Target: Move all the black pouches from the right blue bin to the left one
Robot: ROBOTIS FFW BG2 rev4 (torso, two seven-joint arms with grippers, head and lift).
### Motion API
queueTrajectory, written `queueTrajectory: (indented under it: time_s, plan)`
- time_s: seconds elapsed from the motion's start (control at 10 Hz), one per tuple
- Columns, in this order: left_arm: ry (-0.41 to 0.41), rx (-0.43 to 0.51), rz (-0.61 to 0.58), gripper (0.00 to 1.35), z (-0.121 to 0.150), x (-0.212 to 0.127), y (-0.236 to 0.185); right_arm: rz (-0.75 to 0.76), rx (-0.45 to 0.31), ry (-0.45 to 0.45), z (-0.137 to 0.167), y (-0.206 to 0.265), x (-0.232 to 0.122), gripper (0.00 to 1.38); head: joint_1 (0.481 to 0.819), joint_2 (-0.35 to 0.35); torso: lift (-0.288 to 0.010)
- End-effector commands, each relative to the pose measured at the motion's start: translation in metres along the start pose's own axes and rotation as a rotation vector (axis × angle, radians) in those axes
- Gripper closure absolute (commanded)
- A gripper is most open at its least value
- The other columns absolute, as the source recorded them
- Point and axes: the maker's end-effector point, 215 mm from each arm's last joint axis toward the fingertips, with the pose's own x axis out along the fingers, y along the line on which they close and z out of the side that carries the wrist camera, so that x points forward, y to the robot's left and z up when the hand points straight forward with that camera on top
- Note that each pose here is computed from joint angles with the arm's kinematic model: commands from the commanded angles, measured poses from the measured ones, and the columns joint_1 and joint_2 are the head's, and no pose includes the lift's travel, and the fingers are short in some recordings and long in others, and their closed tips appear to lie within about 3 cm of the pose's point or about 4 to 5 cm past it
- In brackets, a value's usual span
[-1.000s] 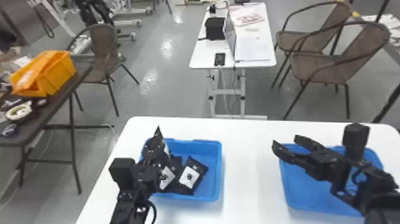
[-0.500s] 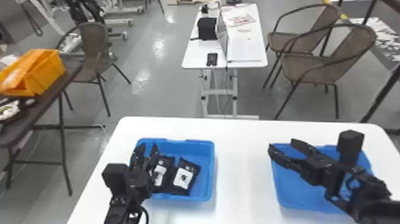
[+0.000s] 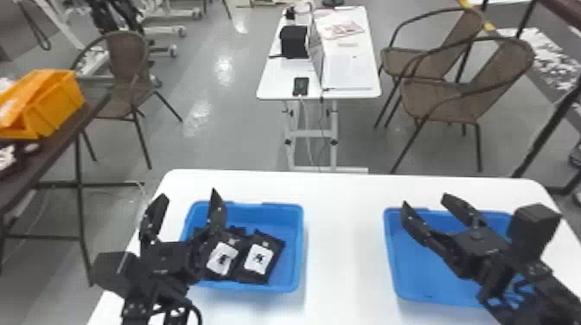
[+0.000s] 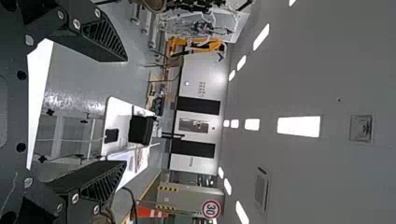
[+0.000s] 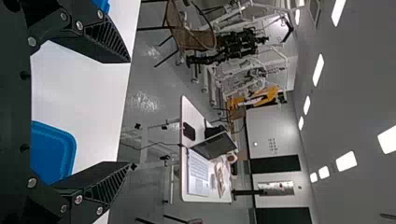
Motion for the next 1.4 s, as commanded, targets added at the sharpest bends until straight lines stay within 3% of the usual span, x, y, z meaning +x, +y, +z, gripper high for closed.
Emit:
queueTrajectory:
  time_s: [0.0, 0.2, 0.5, 0.8, 1.3]
  plan:
    - [0.068, 0.007, -0.039, 0.0, -0.011, -0.026, -0.001, -0.046, 0.023, -0.001, -0.011, -0.002, -0.036, 0.26, 0.695, 0.098, 0.01]
    - [0.212, 0.073, -0.074, 0.0, -0.043, -0.061, 0.004, -0.107, 0.003, 0.084, -0.048, -0.015, -0.09, 0.26, 0.695, 0.078, 0.01]
    - [0.28, 0.202, -0.026, 0.0, -0.043, -0.086, 0.018, -0.133, -0.077, 0.187, -0.085, -0.011, -0.148, 0.26, 0.695, 0.053, 0.01]
    - [0.261, 0.229, 0.054, 0.0, -0.038, -0.098, 0.025, -0.133, -0.11, 0.194, -0.089, -0.016, -0.153, 0.26, 0.695, 0.05, 0.01]
    - [0.254, 0.225, 0.05, 0.0, -0.036, -0.097, 0.023, -0.122, -0.114, 0.192, -0.089, -0.015, -0.148, 0.26, 0.695, 0.056, 0.01]
